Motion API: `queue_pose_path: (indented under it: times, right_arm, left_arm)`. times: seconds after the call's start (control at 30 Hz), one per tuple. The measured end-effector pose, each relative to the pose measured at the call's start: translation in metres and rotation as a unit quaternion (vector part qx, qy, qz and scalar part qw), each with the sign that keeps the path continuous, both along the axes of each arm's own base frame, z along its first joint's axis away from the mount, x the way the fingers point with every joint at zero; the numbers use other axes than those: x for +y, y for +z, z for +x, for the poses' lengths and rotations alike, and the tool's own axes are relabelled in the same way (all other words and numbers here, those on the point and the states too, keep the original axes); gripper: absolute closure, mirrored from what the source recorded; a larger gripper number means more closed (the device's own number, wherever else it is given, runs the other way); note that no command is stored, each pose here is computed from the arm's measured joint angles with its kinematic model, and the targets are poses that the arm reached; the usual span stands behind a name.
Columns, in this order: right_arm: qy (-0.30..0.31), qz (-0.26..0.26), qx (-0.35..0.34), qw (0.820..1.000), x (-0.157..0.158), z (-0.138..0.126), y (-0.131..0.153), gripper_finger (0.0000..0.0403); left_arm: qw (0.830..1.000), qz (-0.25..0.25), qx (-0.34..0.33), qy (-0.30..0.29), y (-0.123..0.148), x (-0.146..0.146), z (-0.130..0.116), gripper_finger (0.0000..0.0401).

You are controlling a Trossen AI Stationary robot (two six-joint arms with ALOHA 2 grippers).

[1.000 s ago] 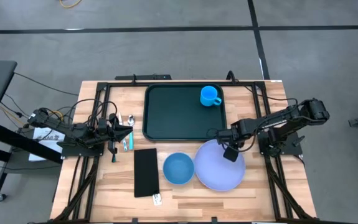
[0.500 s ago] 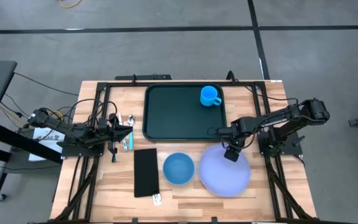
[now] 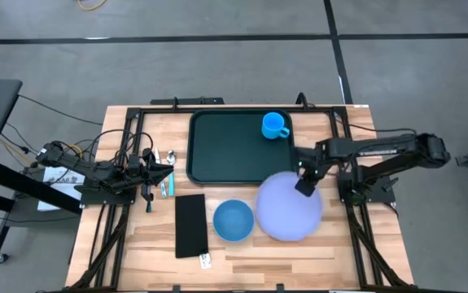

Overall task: Set up tray
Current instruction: Put the purple plate in the center of the black tray

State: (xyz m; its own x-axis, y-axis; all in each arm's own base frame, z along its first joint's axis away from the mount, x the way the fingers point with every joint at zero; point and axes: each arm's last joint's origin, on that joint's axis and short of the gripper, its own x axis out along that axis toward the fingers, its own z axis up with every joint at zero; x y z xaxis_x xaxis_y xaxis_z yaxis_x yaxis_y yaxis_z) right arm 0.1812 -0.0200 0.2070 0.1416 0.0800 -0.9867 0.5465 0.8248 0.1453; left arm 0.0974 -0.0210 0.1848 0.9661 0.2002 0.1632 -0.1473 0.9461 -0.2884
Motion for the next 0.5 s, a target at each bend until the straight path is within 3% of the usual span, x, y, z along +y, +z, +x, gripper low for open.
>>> queue_pose_path:
  times: [0.23, 0.5]
  right_arm:
    - [-0.027, -0.028, -0.029, 0.999, -0.027, 0.005, 0.034, 0.0401]
    - [-0.069, -0.049, -0.036, 0.996, -0.069, 0.024, 0.053, 0.0402]
  left_arm:
    - [1.000, 0.002, 0.000, 0.001, 0.000, 0.000, 0.000, 0.0360]
    - [1.000, 0.000, 0.002, 0.014, 0.000, 0.001, 0.000, 0.0360]
